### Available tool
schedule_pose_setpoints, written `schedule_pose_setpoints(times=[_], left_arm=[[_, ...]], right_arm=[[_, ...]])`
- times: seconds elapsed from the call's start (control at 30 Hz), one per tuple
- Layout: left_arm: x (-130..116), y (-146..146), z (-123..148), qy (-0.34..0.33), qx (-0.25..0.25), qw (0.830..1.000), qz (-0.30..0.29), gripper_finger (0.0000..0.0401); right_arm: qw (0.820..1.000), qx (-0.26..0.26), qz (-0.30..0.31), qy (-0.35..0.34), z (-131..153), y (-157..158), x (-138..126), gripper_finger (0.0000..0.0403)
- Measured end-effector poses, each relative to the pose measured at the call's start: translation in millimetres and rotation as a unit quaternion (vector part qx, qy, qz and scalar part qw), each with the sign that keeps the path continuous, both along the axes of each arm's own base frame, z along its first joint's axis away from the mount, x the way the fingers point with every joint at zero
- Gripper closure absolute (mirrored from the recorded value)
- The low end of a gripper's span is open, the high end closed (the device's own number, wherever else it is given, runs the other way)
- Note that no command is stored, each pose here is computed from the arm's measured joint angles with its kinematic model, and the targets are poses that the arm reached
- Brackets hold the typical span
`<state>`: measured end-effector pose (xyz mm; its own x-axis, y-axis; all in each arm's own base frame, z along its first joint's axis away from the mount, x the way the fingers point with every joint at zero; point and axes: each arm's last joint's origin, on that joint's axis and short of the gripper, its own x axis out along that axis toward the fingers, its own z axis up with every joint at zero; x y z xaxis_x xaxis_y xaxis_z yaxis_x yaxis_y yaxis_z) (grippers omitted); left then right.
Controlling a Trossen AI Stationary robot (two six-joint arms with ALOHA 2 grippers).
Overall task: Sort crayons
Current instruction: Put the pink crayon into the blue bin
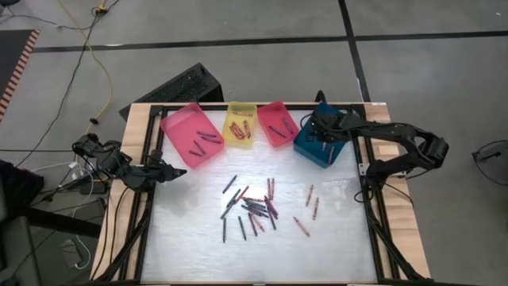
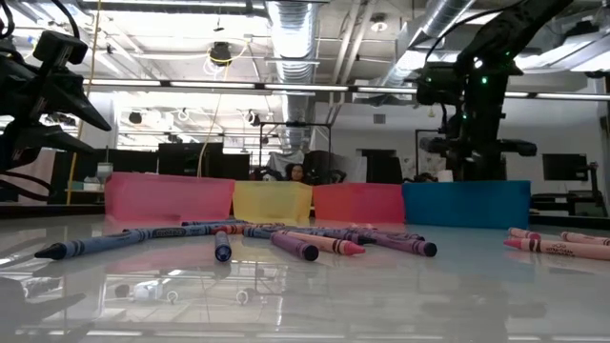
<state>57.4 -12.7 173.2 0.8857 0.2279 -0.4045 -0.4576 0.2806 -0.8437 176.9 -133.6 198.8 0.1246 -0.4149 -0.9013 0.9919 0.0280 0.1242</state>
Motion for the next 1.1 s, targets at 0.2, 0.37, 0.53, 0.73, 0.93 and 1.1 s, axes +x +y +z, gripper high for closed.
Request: schedule_pose_setpoints(times=[0.2,0.37,0.53,0.73,0.93,1.1], left_arm=[[0.2,-0.2,0.4,-0.002,-0.001,1.000,0.000,0.0236],[0.2,-0.1,0.4,-0.002,-0.001,1.000,0.000,0.0236],[0.2,-0.2,0.4,-0.002,-0.002,1.000,0.000,0.0236],[0.3,-0.2,0.5,-0.003,-0.002,1.000,0.000,0.0236],[0.3,-0.1,0.6,-0.004,-0.001,1.000,0.002,0.0236],[0.3,0.0,0.6,-0.004,0.000,1.000,0.002,0.0236]], right_arm=[[0.989,0.060,0.098,-0.097,31.7,10.9,10.8,0.0316],[0.974,0.133,0.133,-0.129,44.9,51.7,19.3,0.0316],[0.969,0.179,0.147,-0.083,41.7,114.0,25.6,0.0316],[0.976,0.184,0.104,-0.056,30.0,188.4,24.4,0.0316],[0.984,0.171,0.044,-0.036,7.7,236.0,20.7,0.0316],[0.985,0.168,0.024,-0.023,-15.1,255.8,28.5,0.0315]])
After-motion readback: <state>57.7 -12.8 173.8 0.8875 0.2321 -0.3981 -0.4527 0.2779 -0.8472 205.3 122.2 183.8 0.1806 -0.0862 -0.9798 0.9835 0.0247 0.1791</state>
